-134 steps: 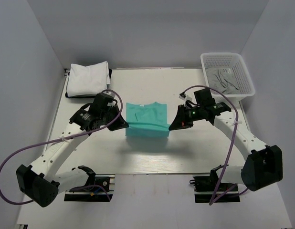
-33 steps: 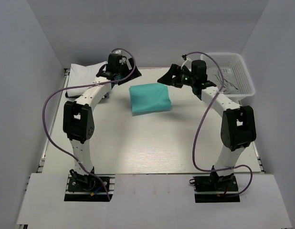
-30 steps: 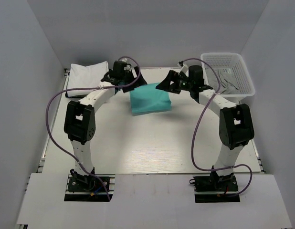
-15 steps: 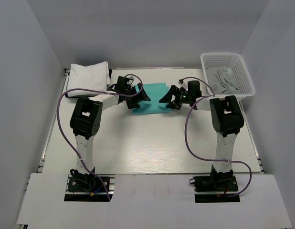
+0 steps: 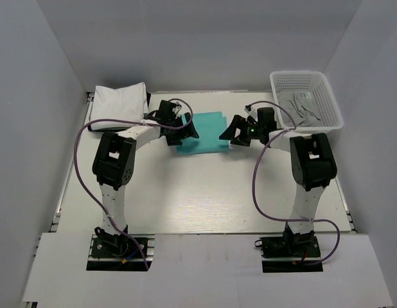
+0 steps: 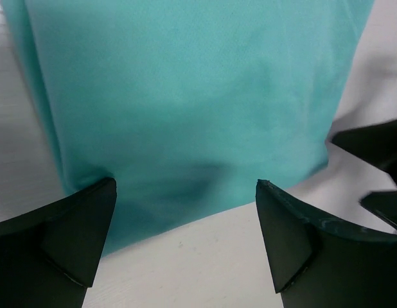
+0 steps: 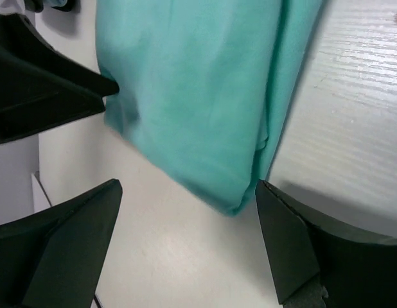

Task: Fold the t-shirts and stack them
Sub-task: Smooth out wrinkles on the folded tshirt, then put the neatly folded tshirt into the corner of the board with the left arm

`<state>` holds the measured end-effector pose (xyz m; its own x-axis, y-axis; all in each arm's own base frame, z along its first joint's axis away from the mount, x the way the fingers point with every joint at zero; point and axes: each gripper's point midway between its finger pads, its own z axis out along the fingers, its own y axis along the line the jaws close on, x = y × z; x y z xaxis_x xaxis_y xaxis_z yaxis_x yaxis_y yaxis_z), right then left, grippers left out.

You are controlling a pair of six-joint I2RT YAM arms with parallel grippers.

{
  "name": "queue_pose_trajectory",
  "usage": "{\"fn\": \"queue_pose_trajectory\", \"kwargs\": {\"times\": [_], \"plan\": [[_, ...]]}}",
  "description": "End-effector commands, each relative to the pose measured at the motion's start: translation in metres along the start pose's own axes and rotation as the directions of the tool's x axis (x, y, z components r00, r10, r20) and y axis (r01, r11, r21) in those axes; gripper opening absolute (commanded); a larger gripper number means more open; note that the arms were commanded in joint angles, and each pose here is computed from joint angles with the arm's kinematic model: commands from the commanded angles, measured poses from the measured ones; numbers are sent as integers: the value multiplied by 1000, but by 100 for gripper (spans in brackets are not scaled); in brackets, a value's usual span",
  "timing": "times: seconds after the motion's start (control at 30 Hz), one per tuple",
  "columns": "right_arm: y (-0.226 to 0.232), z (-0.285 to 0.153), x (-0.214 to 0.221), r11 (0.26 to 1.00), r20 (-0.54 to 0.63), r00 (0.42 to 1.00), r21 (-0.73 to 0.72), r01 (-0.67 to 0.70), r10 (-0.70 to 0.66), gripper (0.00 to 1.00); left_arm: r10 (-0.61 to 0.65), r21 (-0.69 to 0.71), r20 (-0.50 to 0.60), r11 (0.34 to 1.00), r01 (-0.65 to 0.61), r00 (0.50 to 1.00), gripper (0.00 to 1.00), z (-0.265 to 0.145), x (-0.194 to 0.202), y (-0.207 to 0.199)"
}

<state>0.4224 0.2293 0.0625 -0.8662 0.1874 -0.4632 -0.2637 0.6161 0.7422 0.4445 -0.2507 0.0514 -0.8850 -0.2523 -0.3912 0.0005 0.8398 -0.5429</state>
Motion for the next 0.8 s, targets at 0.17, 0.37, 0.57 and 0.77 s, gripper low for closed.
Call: {"fn": "queue_pose_trajectory", "kwargs": {"times": [0.17,0.37,0.57,0.77], "plan": [[59,-51,-20,967,100,962,14,253,-253,90,113,-135,149,986,-93,982,100,-53,-48,-8],[63,-64,-17,962,117,955,42,268,-271,90,120,-281,117,956,-83,986,100,-26,-61,20],[69,-71,-18,961,128,952,45,274,-278,90,91,-335,51,940,-69,995,100,1,-62,40],[71,-78,-25,957,154,945,77,278,-287,90,96,-371,33,926,-77,995,92,13,-54,49]]}}
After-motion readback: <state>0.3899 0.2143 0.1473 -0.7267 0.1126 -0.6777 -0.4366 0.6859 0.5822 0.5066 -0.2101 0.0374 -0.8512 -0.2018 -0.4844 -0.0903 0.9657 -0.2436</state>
